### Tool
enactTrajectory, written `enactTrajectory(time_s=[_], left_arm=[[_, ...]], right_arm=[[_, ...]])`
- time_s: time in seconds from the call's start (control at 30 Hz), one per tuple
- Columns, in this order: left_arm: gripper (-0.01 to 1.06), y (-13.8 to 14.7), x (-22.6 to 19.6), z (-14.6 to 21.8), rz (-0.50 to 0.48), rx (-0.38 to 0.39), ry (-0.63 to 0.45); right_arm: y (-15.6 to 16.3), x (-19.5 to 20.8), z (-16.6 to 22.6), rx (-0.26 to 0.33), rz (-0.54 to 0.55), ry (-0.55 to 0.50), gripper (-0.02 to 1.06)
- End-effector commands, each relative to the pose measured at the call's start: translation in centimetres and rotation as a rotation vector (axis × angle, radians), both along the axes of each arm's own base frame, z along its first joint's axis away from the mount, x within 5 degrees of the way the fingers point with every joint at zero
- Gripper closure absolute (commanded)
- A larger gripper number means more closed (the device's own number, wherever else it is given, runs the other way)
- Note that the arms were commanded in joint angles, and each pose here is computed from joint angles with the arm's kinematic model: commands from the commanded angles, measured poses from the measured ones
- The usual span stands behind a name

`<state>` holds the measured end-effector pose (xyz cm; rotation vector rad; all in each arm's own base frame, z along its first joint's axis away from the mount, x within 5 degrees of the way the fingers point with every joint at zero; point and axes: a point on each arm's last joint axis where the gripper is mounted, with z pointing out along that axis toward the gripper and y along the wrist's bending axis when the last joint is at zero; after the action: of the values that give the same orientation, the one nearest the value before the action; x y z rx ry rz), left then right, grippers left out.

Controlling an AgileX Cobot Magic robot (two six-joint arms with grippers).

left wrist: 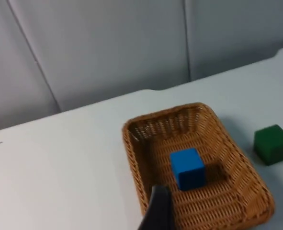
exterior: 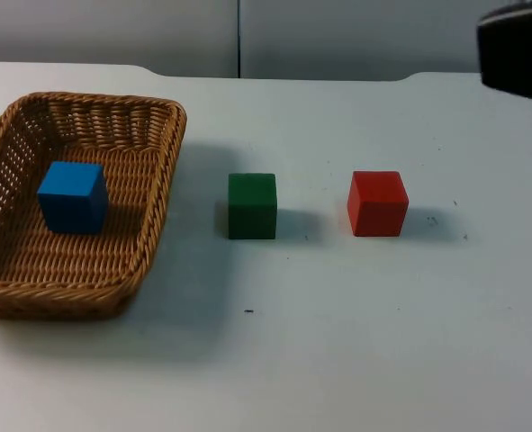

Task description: Pick up the basket with the left hand and place the blue cube into the basket with the right hand.

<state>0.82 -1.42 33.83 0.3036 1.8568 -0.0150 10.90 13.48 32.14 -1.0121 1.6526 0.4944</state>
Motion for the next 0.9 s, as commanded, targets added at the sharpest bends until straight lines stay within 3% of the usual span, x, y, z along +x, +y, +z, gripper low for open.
enactTrajectory(time_s=[0.0,0.1,0.2,0.27,0.43,0.67,0.87], left_arm=[[0.35,0.4,-1.2,-0.3,0.045,-0.025,-0.047],[0.35,0.8,-2.5,-1.6,0.102,-0.069,-0.054],[0.35,1.0,-2.4,-2.9,0.145,-0.119,0.013],[0.35,1.0,-2.1,-4.2,0.17,-0.134,0.104],[0.35,1.2,-1.5,-6.0,0.21,-0.126,0.183],[0.36,1.4,-1.5,-5.9,0.236,-0.126,0.178],[0.36,1.4,-1.5,-5.9,0.236,-0.126,0.178]], right_arm=[[-0.7,-0.6,-0.1,0.033,-0.004,0.003,0.3],[-2.2,-1.9,-0.5,0.079,-0.013,0.009,0.3],[-2.9,-2.7,-0.6,0.089,-0.01,0.015,0.3],[-3.6,-3.3,-0.5,0.085,-0.003,0.035,0.3],[-4.7,-4.3,-0.7,0.059,-0.001,0.07,0.3],[-6.9,-5.3,-1.3,-0.007,-0.088,0.125,0.3],[-9.3,-6.6,-1.6,-0.005,-0.166,0.143,0.3]])
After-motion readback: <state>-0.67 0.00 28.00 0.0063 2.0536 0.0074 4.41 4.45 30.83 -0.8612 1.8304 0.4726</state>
